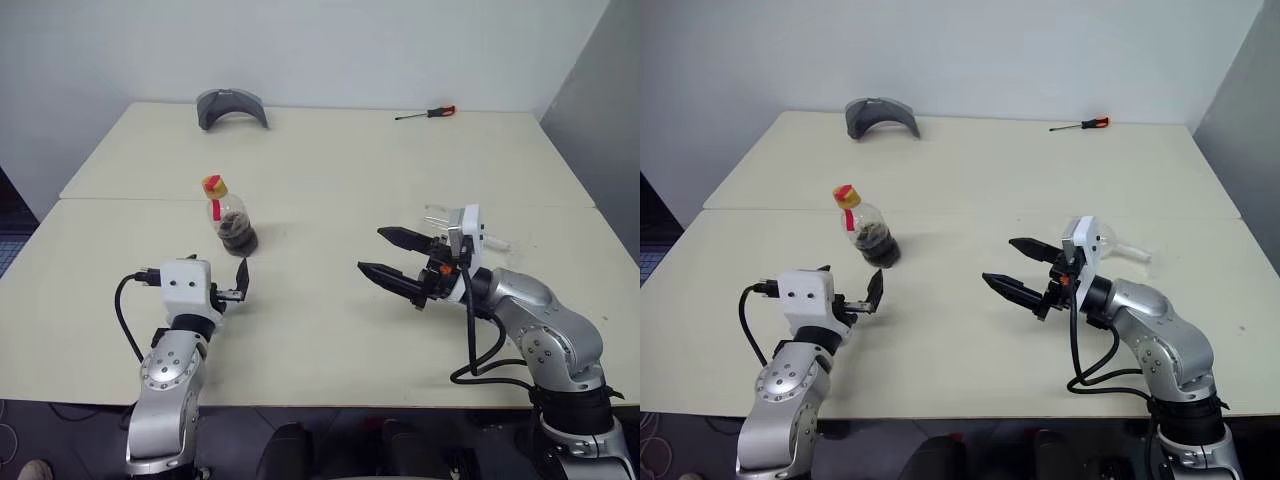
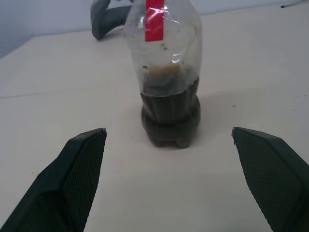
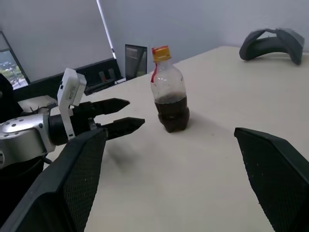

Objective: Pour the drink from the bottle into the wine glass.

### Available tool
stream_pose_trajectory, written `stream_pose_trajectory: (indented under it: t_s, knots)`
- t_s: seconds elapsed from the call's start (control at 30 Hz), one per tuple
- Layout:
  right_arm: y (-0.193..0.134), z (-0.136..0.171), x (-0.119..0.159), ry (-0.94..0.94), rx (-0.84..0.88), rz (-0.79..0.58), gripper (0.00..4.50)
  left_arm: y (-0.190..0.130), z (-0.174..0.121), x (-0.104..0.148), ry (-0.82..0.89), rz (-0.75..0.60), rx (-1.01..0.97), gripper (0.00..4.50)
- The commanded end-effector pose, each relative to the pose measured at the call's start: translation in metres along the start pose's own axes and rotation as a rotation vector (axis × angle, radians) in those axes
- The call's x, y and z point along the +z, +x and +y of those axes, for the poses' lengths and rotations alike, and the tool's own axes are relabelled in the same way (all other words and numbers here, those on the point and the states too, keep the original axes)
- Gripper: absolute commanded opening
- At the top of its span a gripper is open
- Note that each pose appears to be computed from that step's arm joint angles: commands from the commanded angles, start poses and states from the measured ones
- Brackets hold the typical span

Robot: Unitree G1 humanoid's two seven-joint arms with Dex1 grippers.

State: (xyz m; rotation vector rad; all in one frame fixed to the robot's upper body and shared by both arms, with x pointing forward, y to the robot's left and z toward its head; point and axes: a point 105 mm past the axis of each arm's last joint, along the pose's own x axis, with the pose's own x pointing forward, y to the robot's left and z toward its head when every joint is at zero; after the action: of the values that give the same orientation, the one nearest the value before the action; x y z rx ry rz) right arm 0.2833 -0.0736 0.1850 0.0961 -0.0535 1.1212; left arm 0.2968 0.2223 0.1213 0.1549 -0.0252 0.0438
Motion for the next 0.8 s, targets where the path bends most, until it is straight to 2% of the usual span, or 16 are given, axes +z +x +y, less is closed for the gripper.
stream_pose_trajectory:
  t_s: [0.03,0.3,0.5,0.8]
  knots:
    - [0.003,0.001,0.017,-0.059,-0.003,-0.038,4.5,0.005,0.006,0.011,0.018,-0.041,0.007,4.48]
    - [-0.002,-0.008,0.017,-0.079,-0.032,-0.035,4.5,0.022,0.002,0.014,0.025,-0.052,-0.061,4.48]
    - [-0.005,-0.009,0.011,-0.075,-0.038,-0.034,4.5,0.036,0.007,0.022,0.048,-0.08,-0.061,4.48]
    - [-0.005,-0.006,0.01,-0.083,-0.034,-0.038,4.5,0.063,-0.001,0.03,0.042,-0.121,-0.098,4.48]
